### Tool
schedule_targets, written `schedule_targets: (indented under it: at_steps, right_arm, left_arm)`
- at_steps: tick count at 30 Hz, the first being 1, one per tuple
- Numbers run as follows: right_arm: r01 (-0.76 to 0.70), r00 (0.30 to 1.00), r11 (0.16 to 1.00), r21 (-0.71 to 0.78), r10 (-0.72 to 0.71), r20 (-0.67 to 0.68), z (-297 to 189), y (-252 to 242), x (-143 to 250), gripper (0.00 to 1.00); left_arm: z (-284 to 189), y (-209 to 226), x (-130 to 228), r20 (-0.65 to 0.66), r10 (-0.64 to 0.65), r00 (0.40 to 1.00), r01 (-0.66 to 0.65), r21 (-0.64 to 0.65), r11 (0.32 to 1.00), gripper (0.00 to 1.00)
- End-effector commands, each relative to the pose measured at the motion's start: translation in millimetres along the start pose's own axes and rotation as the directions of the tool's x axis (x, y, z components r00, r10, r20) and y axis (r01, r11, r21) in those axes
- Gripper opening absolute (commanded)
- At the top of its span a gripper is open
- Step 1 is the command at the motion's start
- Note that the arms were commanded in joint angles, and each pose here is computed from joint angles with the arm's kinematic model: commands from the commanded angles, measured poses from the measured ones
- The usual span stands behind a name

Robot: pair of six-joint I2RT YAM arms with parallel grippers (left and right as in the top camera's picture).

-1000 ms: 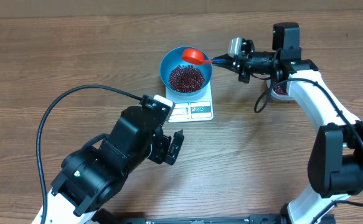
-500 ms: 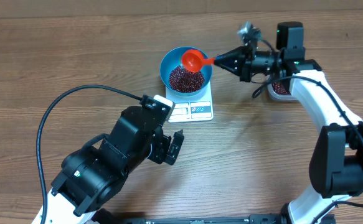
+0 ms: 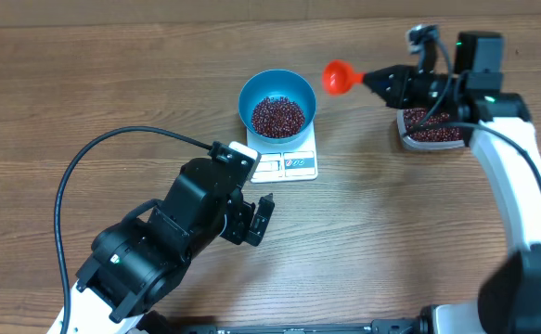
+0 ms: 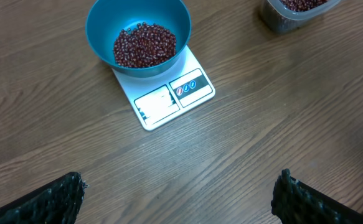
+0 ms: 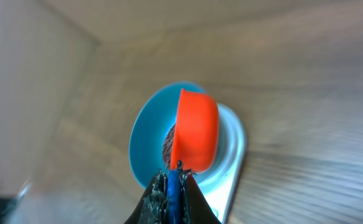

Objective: Scoop item into bowl and weigh 150g on scale
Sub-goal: 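Move the empty scoop back right over the bean container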

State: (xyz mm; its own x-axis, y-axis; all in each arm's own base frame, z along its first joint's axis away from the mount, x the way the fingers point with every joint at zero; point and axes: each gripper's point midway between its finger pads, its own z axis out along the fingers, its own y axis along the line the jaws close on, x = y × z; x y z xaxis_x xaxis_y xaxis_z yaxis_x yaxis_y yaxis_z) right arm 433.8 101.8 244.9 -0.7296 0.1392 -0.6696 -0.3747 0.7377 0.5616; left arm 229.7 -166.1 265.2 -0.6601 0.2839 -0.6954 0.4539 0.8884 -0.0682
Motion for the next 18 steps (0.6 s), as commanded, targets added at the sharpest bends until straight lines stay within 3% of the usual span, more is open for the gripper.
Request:
schedule_targets:
  at_steps: [1,6,11,15,18]
  right_arm:
    - [0.014,0.992,0.978,0.210,-0.041,0.123,-45.9,-7.5,-31.7,0.04]
    - [-0.058,0.992,0.879,0.474,-0.004,0.130,-80.5,-45.7,-21.1,0.04]
    - [-0.093,0.995,0.717,0.691,0.051,0.081,-106.7,-83.9,3.8,0.04]
    - [-0.086,0.995,0.589,0.803,0.088,0.042,-125.5,-105.8,20.8,0.04]
    - [-0.069,0.993,0.542,0.838,0.115,0.008,-131.3,-113.6,31.6,0.04]
  left_arm:
    - [1.9,0.1,1.7,-0.008,0.021,1.000,-0.021,-0.007,1.000,0.99]
    - [1.9,0.1,1.7,-0.008,0.021,1.000,-0.021,-0.007,1.000,0.99]
    - [1.9,0.1,1.7,-0.008,0.021,1.000,-0.021,-0.007,1.000,0.99]
    - [1.9,0.1,1.7,-0.008,0.021,1.000,-0.021,-0.007,1.000,0.99]
    - [1.9,0.1,1.7,-0.008,0.021,1.000,-0.021,-0.007,1.000,0.99]
